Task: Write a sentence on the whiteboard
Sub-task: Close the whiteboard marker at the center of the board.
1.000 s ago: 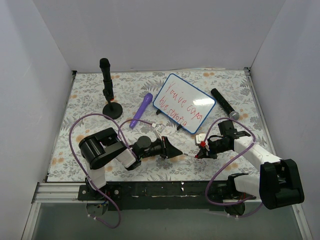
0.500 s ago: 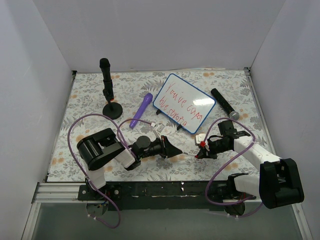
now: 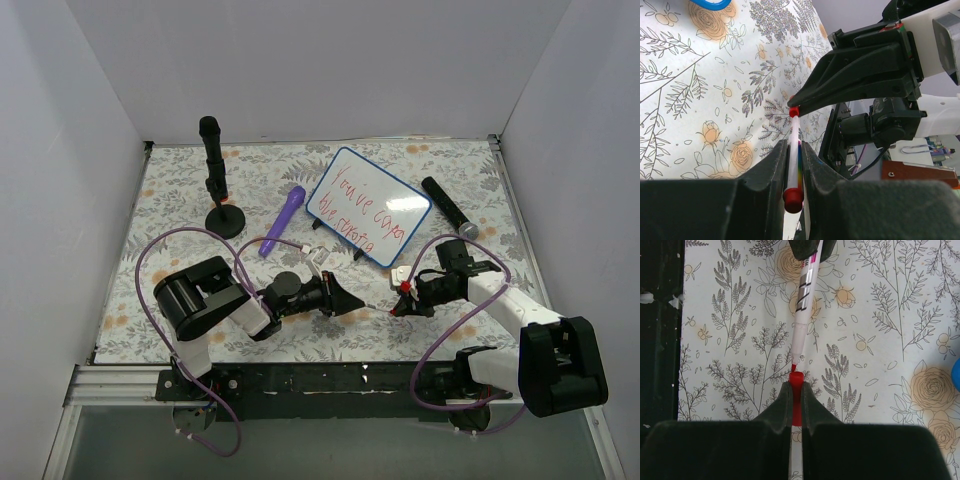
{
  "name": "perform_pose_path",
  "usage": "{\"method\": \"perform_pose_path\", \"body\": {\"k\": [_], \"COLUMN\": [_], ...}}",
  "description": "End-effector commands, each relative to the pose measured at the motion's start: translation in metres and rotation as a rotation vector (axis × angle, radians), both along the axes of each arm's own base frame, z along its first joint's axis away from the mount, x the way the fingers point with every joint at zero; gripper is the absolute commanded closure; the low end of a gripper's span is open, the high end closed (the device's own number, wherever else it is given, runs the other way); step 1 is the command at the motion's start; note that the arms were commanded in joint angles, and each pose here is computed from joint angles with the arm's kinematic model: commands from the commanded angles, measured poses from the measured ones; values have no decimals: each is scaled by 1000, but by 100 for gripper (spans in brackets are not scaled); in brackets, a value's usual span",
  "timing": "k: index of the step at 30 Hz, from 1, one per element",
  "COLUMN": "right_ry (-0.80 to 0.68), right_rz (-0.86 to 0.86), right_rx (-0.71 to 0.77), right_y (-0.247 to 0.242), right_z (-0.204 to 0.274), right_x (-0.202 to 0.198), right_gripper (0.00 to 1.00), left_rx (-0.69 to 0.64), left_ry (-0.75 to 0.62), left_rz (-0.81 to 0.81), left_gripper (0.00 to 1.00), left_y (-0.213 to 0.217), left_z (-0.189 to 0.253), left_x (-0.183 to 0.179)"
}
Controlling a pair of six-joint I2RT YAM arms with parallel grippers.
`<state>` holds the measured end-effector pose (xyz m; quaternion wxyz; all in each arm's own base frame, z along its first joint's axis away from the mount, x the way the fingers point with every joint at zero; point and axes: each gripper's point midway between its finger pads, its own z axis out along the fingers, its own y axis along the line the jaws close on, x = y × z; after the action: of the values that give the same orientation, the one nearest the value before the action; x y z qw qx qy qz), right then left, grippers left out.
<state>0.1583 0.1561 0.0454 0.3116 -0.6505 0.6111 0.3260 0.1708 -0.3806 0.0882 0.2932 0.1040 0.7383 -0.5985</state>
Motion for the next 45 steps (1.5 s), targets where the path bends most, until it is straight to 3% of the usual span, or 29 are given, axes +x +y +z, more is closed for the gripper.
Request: {"method": "perform_pose_path", "body": {"k": [1,23,35,45], "right_ry": [-6,48,101,140], "right_rz": [6,-12,-34,-63], "right_rx": [39,143,234,262], "right_y": [8,31,43,48], "right_z": [13,37,51,48], "right_x": [7,15,20,24], "right_gripper": [99,99,99,99], "left_rx": [-27,-39,-30,205], "left_ry": [-35,-48,-121,-302], "left_rz": [-3,-15,-51,-93], "left_gripper": [100,100,100,100], "left_y": [-4,-12,-45,-62], "left_z": [11,13,10,-9], "left_x": [2,3,-1,-2]}}
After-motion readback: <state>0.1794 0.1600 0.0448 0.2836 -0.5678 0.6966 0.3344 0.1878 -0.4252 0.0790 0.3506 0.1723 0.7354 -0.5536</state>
